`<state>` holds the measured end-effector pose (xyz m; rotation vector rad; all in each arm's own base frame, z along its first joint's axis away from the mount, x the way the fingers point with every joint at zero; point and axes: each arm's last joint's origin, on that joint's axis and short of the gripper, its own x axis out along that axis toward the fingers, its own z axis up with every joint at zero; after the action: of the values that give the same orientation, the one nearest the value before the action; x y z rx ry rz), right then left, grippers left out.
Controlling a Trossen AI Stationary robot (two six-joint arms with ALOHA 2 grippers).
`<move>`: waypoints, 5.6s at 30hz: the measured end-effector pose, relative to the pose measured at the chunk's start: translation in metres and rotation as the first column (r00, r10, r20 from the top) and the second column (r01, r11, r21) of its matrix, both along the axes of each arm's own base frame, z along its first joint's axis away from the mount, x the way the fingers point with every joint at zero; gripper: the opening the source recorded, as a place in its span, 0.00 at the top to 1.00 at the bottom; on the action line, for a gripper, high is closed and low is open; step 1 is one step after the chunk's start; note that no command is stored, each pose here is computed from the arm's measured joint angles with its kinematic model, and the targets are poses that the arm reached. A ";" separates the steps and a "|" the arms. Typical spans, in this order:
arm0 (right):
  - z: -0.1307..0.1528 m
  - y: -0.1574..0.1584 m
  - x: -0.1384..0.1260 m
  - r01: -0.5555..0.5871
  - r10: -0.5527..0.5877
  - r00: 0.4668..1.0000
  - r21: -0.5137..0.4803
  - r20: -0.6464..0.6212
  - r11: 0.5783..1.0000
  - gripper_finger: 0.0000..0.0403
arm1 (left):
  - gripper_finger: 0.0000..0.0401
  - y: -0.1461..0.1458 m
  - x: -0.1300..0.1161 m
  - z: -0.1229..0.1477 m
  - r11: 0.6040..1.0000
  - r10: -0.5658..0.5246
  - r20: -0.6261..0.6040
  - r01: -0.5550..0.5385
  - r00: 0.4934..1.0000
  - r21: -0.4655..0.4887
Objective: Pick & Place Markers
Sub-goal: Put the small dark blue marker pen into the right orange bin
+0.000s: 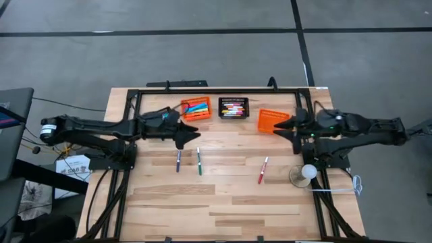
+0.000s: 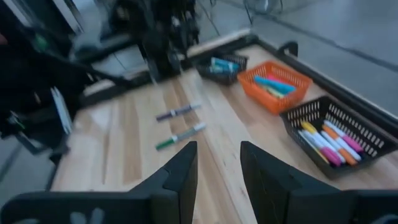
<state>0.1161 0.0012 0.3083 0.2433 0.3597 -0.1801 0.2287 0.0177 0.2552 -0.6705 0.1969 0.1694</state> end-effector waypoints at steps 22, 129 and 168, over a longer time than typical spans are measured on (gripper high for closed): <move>-0.042 -0.007 -0.074 0.061 -0.088 0.940 0.091 0.330 0.994 0.73 | 0.41 -0.016 0.022 -0.068 0.864 -0.044 -0.385 -0.159 0.922 -0.478; -0.045 -0.007 -0.073 0.061 -0.084 0.947 0.082 0.309 0.995 0.73 | 0.41 -0.018 0.025 -0.124 0.730 0.069 -0.938 -0.658 0.340 -0.185; -0.045 -0.007 -0.073 0.062 -0.084 0.947 0.082 0.309 0.995 0.73 | 0.91 -0.016 0.018 -0.096 0.742 0.155 -0.881 -0.642 0.446 -0.194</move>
<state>0.0434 -0.0054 0.2633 0.3510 0.0419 -0.1985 0.2466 0.0017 0.1588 -1.1455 1.0504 0.9823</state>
